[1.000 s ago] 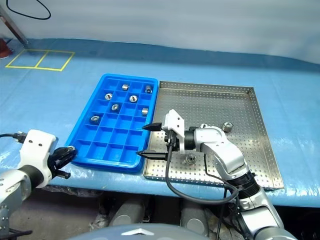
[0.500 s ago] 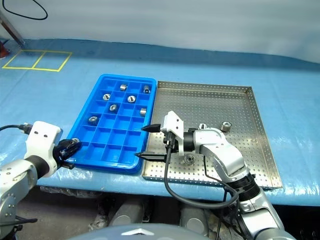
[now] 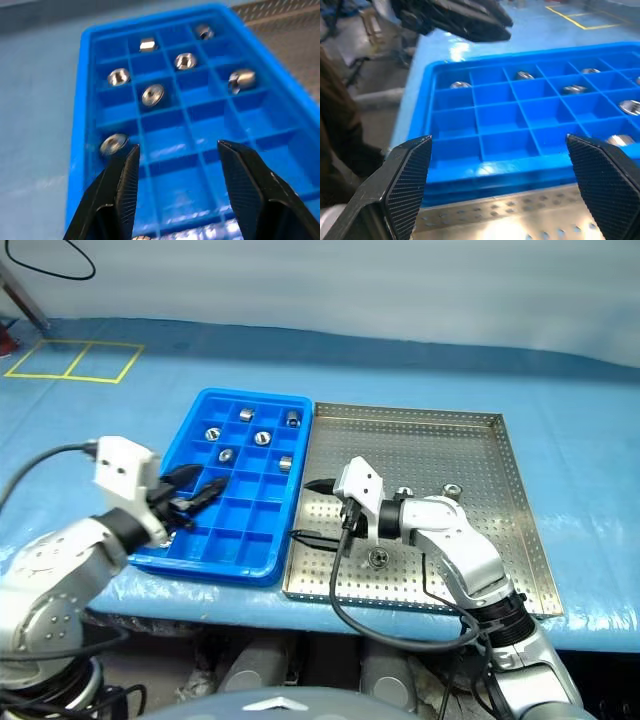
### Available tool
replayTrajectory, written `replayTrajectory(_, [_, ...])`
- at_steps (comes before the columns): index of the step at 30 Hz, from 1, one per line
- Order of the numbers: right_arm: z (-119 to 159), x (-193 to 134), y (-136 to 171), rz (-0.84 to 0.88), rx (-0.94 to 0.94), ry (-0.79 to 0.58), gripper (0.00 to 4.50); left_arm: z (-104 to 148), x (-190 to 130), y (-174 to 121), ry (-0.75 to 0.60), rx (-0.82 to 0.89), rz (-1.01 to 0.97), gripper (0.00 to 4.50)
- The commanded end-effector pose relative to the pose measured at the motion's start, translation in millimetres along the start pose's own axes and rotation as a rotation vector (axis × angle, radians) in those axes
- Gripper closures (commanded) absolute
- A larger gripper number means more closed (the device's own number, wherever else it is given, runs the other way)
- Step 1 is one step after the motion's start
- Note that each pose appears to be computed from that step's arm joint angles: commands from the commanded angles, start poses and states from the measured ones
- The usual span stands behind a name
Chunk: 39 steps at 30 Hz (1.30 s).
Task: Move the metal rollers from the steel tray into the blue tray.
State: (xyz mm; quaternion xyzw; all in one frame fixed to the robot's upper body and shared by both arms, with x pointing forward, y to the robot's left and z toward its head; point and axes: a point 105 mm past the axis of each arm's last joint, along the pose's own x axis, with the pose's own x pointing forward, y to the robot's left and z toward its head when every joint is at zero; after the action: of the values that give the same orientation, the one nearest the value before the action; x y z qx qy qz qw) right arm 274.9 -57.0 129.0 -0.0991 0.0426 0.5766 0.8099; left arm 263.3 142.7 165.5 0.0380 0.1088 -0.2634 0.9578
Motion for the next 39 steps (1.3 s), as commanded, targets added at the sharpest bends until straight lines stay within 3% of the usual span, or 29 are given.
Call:
replayTrajectory(1, [-0.8, -24.5, -17.3, -0.153, -0.055, 0.05, 0.0, -3.6, 24.9, -31.4, 0.01, 0.05, -0.191, 1.83])
replayTrajectory(13, [-9.7, -89.7, -43.6, -0.472, -0.091, 0.176, 0.0, -32.8, 66.2, -95.4, 0.154, 0.183, -0.696, 1.83])
replayTrajectory(27, [-11.9, -90.1, -18.8, -0.433, -0.038, 0.173, 0.0, -55.7, 85.2, -114.0, 0.282, 0.357, -0.874, 1.83])
replayTrajectory(39, [-9.2, -88.2, -15.9, -0.428, -0.041, 0.164, 0.0, -80.8, 95.6, -116.1, 0.358, 0.387, -0.86, 1.83])
